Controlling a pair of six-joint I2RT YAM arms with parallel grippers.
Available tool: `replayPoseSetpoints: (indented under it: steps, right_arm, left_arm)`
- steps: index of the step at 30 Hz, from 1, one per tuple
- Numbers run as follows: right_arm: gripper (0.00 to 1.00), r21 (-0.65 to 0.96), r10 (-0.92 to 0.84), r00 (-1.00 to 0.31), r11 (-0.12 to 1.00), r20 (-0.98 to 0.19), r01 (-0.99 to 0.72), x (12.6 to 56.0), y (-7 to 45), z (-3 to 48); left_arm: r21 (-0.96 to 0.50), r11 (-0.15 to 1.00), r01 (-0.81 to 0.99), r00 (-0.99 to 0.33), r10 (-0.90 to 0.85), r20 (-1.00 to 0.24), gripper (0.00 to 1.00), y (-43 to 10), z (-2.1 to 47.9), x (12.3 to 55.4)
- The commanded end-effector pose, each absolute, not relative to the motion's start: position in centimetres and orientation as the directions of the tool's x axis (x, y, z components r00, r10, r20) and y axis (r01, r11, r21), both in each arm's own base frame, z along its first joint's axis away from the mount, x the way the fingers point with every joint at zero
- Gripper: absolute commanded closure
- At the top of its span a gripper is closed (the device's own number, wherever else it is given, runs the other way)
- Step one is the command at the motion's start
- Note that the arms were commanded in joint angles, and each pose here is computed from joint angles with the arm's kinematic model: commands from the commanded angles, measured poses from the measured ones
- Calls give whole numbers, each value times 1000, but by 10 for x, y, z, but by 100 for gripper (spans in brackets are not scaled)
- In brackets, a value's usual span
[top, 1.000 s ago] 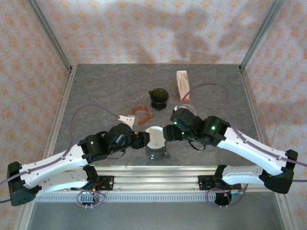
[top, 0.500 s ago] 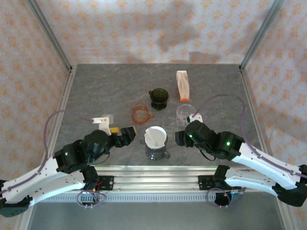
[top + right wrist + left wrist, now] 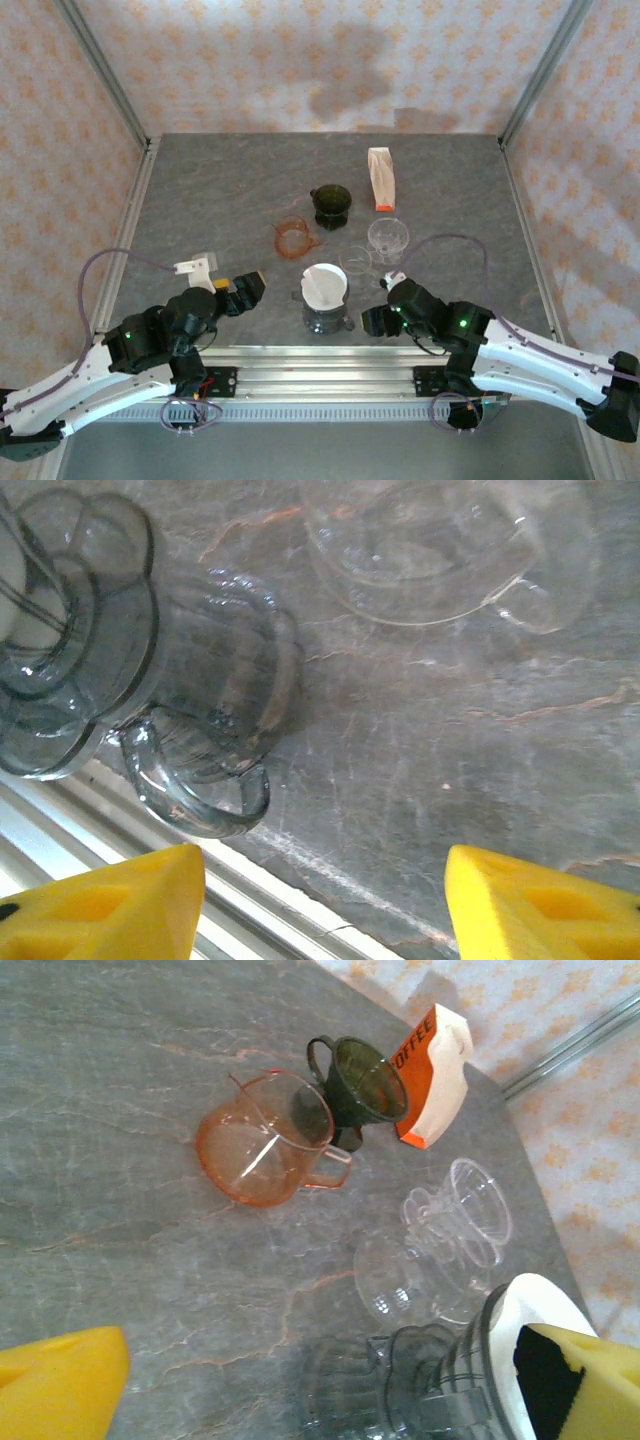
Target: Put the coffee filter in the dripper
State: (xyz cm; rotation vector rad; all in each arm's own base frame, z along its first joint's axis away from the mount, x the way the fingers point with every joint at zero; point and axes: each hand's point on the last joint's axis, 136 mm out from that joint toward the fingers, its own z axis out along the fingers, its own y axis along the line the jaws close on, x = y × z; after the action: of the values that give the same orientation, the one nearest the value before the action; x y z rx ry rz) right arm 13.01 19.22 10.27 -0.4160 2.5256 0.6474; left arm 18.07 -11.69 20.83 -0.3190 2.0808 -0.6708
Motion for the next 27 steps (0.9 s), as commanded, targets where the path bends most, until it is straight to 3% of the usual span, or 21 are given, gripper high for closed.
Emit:
replayPoseSetpoints:
  steps: [1,16,21,27]
  right_arm:
    - [39,447,-152,-819,775,-553,-446,127,212,106]
    - [63,520,-224,-839,697,-496,-493,115,242,71]
    - [62,515,-238,-837,695,-493,-501,116,246,67]
    - [44,486,-246,-829,713,-502,-506,113,233,75]
  left_arm:
    - [-559,829,-12,-537,-477,-696,1,-105,213,182]
    - [-529,849,-8,-533,-451,-716,1,-103,220,183]
    - [-528,849,-9,-530,-452,-718,1,-102,221,183]
    - [-525,851,-11,-524,-452,-722,1,-101,224,183]
